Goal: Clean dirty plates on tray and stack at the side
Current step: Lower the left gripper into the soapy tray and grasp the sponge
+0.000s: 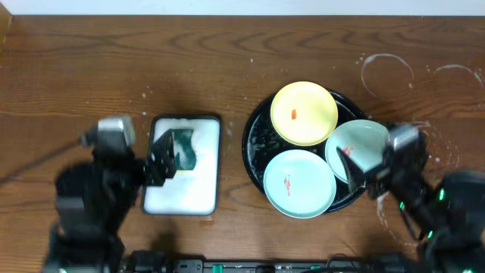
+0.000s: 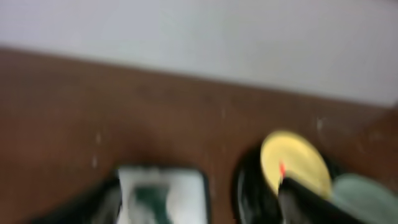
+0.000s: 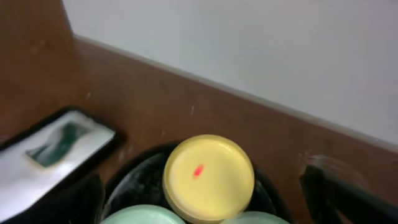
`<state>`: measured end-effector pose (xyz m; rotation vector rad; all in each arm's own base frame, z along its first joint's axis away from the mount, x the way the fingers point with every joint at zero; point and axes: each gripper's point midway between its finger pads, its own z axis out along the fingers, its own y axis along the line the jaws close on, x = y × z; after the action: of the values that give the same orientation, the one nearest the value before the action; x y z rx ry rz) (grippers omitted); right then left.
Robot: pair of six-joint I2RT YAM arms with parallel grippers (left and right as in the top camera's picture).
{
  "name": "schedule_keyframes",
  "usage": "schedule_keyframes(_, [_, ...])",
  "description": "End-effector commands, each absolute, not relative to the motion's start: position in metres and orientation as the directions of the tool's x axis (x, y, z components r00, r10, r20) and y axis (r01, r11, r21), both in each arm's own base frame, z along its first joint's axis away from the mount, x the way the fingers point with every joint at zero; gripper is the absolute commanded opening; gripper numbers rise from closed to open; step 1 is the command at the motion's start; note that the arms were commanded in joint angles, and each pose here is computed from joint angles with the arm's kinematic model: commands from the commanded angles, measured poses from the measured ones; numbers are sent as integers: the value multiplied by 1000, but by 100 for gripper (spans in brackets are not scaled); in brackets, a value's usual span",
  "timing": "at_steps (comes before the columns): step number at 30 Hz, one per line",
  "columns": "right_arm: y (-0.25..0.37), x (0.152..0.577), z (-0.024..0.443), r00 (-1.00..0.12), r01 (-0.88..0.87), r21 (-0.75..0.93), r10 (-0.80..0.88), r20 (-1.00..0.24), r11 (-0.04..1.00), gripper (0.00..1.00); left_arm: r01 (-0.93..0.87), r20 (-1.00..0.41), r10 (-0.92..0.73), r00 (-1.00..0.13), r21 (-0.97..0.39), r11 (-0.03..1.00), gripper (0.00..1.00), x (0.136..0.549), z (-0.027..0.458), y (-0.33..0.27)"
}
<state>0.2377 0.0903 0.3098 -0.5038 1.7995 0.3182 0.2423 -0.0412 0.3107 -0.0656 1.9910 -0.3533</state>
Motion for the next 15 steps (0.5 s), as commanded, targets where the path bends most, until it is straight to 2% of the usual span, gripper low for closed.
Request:
schedule_keyframes(1, [96,255,327,-357,-489,54,-143,-923,871,99,110,-793,-187,-580,-304,946,81,253,322,-51])
schedule_keyframes(5, [100,275,328,-450,-486,104,-146,-881,868,99,64,-688,-173,-704,-305,950,81,262,305,-51])
schedule_keyframes(8, [110,275,313,-544,-490,216,-102,-833,845,99,57,-608,-176,-774,-344,937,81,264,286,-59])
schedule_keyframes(15, [113,278,289,-632,-473,269,-111,-767,839,99,-54,-402,-173,-899,-292,955,81,266,222,-50])
